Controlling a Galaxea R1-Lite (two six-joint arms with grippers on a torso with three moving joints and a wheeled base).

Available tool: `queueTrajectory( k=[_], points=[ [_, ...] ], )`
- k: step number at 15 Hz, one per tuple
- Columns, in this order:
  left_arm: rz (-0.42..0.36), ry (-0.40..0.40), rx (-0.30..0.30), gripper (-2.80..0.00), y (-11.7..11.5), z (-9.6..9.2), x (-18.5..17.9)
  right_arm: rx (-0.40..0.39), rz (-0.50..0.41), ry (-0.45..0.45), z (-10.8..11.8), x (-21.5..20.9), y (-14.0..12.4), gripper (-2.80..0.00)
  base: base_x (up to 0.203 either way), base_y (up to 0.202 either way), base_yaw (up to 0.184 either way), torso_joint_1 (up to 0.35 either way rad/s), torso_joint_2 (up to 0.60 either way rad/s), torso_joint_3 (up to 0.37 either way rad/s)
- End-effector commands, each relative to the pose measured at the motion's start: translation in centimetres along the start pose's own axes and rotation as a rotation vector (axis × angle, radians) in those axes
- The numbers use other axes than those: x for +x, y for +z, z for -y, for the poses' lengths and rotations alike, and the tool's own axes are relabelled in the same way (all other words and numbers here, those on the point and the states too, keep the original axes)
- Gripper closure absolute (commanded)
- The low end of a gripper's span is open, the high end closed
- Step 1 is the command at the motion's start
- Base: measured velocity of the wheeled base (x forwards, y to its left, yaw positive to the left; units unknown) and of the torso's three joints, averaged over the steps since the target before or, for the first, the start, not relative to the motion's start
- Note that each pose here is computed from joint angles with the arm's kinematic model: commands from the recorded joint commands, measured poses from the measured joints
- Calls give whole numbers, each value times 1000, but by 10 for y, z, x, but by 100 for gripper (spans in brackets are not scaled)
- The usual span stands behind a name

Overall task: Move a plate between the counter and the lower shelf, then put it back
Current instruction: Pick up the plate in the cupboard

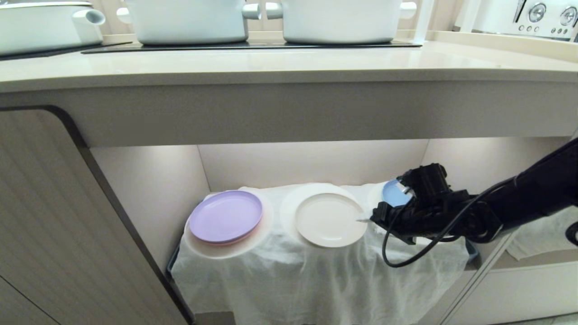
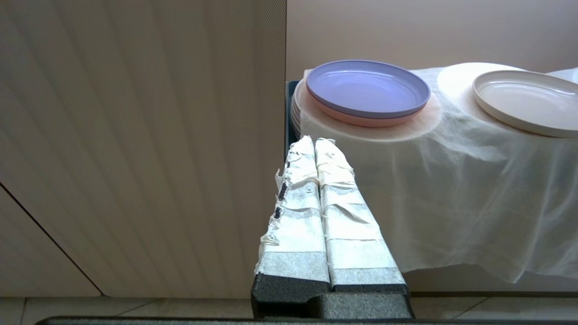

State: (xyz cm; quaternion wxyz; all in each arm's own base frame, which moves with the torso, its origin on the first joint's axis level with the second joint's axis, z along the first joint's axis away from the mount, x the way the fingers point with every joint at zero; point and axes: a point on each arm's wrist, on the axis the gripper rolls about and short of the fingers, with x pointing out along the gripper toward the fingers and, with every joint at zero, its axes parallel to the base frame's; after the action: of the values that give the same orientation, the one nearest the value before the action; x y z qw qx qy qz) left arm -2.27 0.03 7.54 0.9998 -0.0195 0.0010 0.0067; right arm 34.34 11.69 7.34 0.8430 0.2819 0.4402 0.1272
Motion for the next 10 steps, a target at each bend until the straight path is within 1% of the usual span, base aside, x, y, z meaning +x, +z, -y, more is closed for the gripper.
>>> queueTrajectory(
  k=[1,4,8,10],
  points=[
    [-1,1,-1,0,0,0,0,1,-5,-3,0,3,-2,-280,0,0,0,0,0,0],
    [-1,1,-1,0,0,0,0,-12,-4,-16,-1,9,-3,-280,0,0,0,0,0,0],
    [-1,1,-1,0,0,0,0,-36,21,-55,-10,22,-5,-280,0,0,0,0,0,0],
    [-1,1,-1,0,0,0,0,-47,28,-59,-14,26,-6,-280,0,0,0,0,0,0]
  ],
)
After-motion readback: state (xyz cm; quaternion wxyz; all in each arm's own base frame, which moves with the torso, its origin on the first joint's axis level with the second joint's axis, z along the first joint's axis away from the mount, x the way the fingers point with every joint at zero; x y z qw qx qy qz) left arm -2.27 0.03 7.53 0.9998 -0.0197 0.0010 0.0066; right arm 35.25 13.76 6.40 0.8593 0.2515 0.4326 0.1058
